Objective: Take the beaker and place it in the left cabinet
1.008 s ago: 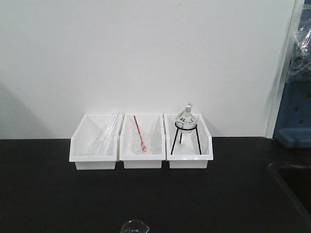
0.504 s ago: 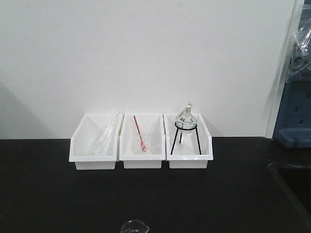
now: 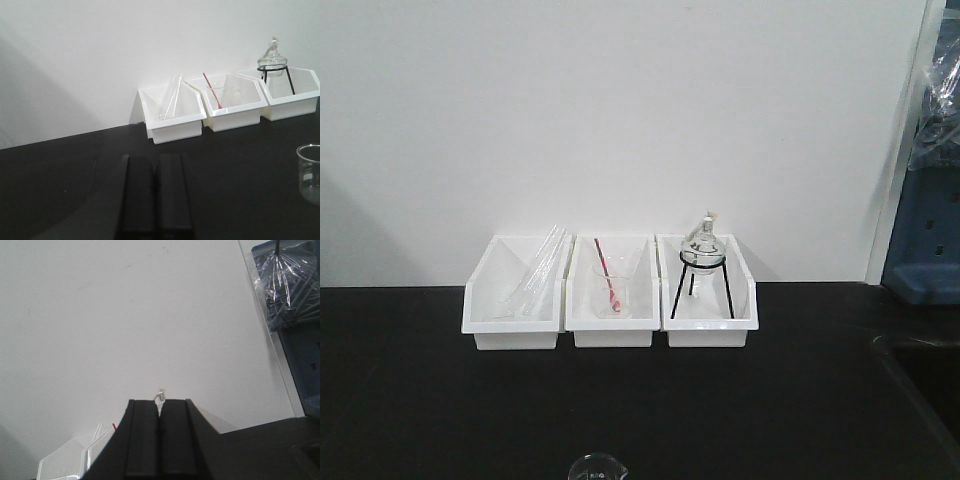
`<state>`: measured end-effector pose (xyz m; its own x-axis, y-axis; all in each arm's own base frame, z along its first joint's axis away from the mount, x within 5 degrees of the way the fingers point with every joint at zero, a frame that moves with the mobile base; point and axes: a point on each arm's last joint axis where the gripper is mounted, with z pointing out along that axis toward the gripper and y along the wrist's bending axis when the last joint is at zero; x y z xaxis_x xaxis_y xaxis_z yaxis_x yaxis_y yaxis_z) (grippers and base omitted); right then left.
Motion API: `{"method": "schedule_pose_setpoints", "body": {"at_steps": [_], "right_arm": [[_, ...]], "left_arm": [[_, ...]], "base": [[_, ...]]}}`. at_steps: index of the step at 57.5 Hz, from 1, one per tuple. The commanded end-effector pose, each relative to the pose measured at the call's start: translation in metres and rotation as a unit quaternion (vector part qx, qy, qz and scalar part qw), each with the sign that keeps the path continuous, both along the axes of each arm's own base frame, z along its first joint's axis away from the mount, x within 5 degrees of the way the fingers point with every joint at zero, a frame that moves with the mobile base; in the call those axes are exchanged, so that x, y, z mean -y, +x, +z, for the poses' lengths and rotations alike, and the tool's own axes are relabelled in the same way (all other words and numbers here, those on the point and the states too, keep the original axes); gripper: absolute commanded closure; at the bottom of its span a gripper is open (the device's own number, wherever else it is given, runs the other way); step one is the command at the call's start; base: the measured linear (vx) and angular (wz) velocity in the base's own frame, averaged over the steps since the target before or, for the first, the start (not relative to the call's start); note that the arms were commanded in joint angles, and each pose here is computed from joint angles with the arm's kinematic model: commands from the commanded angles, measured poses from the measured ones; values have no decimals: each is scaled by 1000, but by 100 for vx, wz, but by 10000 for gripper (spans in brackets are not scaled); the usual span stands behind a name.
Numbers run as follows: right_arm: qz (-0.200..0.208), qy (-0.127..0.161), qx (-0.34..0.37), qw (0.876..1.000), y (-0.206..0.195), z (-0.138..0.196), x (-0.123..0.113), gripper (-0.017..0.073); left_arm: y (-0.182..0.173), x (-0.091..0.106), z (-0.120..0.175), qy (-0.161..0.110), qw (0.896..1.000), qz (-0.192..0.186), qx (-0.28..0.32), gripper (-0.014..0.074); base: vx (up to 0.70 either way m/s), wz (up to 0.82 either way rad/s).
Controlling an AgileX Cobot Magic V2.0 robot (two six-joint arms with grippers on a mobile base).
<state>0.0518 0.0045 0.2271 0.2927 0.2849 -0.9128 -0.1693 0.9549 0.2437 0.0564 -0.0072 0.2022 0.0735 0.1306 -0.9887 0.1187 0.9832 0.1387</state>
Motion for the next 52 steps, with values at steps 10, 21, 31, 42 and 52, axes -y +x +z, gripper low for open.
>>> {"method": "schedule_pose_setpoints", "body": {"at_steps": [10,21,31,42,52], "right_arm": [[-4,4,72,997,-11,44,1,439],[-4,4,62,998,-4,67,1,272],[-6,-13,-23,1000,19,56,-1,118],[-14,-57,-99,993,44,42,-4,18],[-10,-78,-132,988,70,32,-7,16]], "left_arm": [[-2,0,3,-8,999,-2,42,592],[-2,0,3,-8,999,-2,42,592],[-2,0,3,-8,999,-2,42,592],[-2,0,3,-8,999,-2,42,592],[-2,0,3,-8,999,-2,42,592]], "base": [[0,0],[0,0],[0,0],[0,0],[0,0]]}}
